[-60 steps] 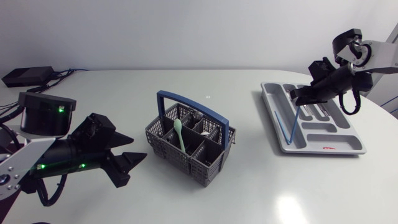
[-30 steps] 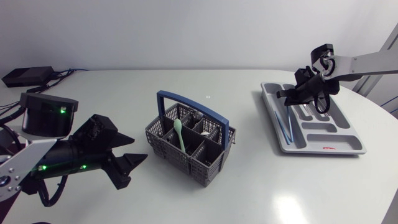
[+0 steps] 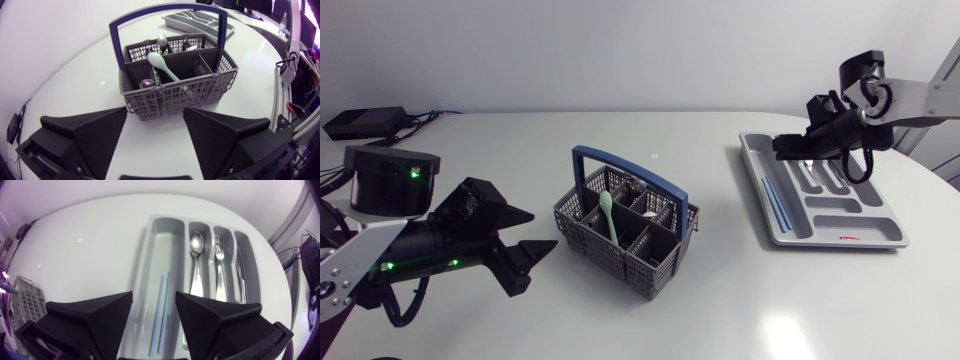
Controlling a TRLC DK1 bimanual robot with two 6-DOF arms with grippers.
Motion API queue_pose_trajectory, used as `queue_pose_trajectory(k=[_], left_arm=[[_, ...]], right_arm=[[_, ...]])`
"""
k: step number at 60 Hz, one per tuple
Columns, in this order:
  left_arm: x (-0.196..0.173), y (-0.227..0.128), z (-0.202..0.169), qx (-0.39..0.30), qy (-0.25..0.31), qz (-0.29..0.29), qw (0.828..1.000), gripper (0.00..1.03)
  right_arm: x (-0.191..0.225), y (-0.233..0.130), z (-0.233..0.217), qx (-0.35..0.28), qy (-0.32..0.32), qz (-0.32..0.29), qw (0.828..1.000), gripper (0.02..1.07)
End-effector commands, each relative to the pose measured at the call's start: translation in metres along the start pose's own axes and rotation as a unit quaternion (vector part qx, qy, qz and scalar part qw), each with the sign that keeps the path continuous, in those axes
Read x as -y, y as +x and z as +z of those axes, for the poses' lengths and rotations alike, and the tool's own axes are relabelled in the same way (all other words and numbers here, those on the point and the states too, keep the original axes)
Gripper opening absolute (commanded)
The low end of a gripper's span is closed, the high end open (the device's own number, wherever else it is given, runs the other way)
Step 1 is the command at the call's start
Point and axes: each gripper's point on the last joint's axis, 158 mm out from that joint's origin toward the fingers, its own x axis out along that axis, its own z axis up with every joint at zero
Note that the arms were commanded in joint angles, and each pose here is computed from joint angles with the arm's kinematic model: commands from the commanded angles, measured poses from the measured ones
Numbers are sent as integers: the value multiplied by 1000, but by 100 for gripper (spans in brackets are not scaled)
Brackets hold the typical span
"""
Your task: Unload the cutlery basket into the drawer organizer.
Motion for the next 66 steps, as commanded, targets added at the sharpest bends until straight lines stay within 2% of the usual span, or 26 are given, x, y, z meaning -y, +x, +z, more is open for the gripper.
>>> queue_pose_trajectory(k=[1,26,30,38,40,42,57,66], left_arm=[[-15,4,5,-1,-1,16,1000,80],[-39,16,14,-3,-28,30,999,80],[-55,20,15,0,-46,46,998,80],[-85,27,15,0,-77,71,995,80],[-88,29,14,0,-79,73,994,80],[-93,32,13,-3,-85,76,994,80],[-119,51,3,-19,-114,87,989,80],[-127,72,-10,-43,-130,80,987,80]], right_arm=[[-35,-31,-7,17,-23,22,999,72],[-174,-135,-68,36,-110,137,984,72],[-205,-147,-85,19,-132,167,977,72],[-238,-154,-109,0,-154,200,968,71],[-242,-155,-113,-2,-157,204,966,69],[-248,-157,-118,-2,-161,210,964,62],[-265,-163,-135,-4,-196,234,952,32],[-280,-169,-147,-7,-224,252,942,29]])
